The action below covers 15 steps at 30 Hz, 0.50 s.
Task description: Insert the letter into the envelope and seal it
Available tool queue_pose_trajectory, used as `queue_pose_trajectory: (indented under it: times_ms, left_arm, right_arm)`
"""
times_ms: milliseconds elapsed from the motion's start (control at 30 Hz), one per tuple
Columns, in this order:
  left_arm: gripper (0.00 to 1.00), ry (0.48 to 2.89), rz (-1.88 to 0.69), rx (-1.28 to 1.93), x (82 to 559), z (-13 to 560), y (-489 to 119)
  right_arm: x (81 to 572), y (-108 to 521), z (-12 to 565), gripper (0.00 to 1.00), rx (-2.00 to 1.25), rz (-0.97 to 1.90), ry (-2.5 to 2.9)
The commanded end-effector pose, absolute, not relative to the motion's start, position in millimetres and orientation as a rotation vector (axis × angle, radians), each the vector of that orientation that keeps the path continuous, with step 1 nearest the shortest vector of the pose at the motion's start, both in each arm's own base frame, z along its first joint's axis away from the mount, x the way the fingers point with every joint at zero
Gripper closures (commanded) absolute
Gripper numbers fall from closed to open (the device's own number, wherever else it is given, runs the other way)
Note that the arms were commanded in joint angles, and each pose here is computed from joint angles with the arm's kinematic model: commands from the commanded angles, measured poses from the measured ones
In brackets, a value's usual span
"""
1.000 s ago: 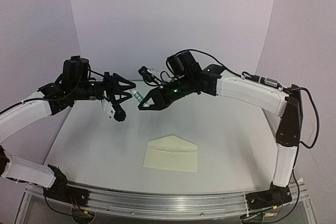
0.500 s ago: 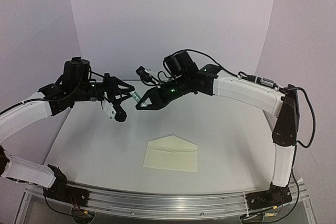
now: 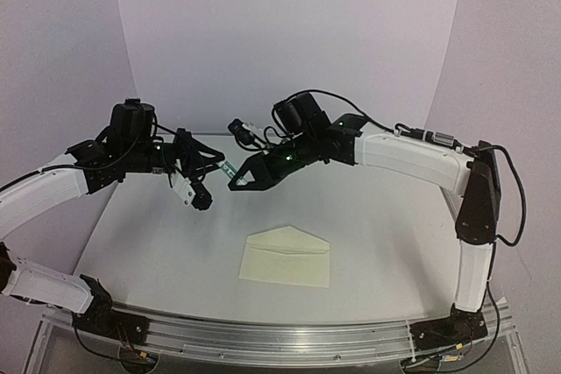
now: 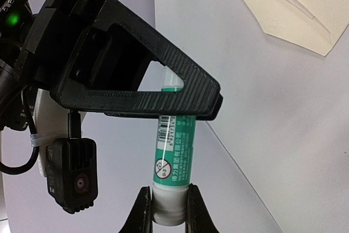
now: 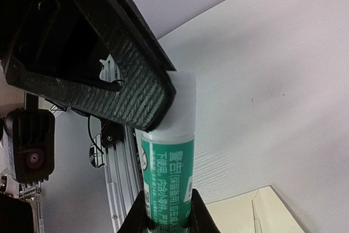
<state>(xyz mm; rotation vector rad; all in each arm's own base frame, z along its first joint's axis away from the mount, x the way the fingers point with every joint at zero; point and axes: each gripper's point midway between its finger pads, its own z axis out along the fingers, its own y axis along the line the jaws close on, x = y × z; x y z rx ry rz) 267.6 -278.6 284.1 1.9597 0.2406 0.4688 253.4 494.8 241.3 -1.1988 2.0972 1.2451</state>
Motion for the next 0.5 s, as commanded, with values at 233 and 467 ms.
queue_pose_trajectory:
  times_ms: [233, 467]
  left_arm:
    - [1.0, 0.121, 0.754, 1.994, 300, 300, -267]
    - [1.0, 0.765, 0.418, 2.077, 324, 261, -251]
  right_arm:
    - [244, 465, 224, 1.0, -1.195, 1.184, 2.164]
    - [250, 455, 227, 1.0, -1.16, 1.121, 2.157]
